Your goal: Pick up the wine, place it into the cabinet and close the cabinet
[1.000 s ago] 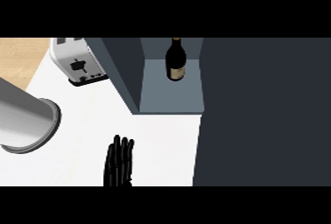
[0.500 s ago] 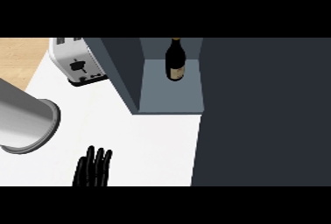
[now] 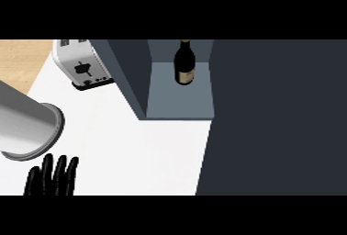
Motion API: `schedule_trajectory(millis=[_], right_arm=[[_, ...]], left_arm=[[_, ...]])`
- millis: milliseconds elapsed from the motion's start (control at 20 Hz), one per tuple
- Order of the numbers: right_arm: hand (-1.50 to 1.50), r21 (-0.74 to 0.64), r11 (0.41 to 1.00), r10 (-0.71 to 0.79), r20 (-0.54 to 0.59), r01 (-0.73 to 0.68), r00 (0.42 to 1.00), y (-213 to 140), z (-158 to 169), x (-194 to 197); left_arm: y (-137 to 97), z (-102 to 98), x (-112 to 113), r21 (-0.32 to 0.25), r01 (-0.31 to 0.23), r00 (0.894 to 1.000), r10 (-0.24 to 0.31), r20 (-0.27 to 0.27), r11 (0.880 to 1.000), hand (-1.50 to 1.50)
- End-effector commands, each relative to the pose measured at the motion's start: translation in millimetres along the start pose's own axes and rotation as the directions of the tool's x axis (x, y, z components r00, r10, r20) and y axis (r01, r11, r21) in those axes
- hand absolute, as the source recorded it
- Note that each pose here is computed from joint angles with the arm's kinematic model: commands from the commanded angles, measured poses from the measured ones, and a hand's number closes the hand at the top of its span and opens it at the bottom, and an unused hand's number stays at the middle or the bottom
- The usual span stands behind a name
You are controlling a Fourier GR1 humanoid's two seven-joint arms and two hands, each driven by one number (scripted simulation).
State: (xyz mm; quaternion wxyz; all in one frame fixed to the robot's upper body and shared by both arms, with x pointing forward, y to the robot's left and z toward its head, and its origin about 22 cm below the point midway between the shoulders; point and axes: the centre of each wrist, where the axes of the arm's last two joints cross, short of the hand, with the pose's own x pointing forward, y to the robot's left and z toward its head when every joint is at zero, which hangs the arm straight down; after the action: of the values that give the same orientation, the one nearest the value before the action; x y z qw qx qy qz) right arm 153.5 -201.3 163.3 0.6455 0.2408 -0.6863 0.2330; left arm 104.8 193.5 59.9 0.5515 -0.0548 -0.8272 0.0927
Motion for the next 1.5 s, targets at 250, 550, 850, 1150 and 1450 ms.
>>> schedule_trajectory(millis=[250,550,850,1150,1450], right_arm=[[1.5,0.243,0.97,-0.008,0.11,-0.019,0.994,55.3,27.4,31.0],[1.5,0.281,0.96,-0.026,0.108,-0.006,0.994,81.4,5.2,29.1],[1.5,0.253,0.967,-0.071,0.129,0.037,0.989,104.1,0.1,35.5],[1.5,0.221,0.975,-0.022,0.158,-0.014,0.987,124.9,-13.6,35.1],[1.5,0.132,0.989,0.044,0.186,-0.069,0.982,131.8,-35.7,34.4]], left_arm=[[42.0,-6.5,31.3,0.025,0.019,1.0,-0.02,0.013,0.999,-1.5],[63.4,-19.0,37.7,0.038,0.029,0.999,-0.03,0.012,0.999,-1.5],[86.5,-12.4,37.9,0.021,0.026,1.0,-0.026,-0.014,0.999,-1.5],[100.1,-31.3,42.0,0.026,0.017,1.0,-0.017,0.004,1.0,-1.5],[102.3,-37.5,46.0,-0.003,-0.02,1.0,0.02,0.0,1.0,-1.5]])
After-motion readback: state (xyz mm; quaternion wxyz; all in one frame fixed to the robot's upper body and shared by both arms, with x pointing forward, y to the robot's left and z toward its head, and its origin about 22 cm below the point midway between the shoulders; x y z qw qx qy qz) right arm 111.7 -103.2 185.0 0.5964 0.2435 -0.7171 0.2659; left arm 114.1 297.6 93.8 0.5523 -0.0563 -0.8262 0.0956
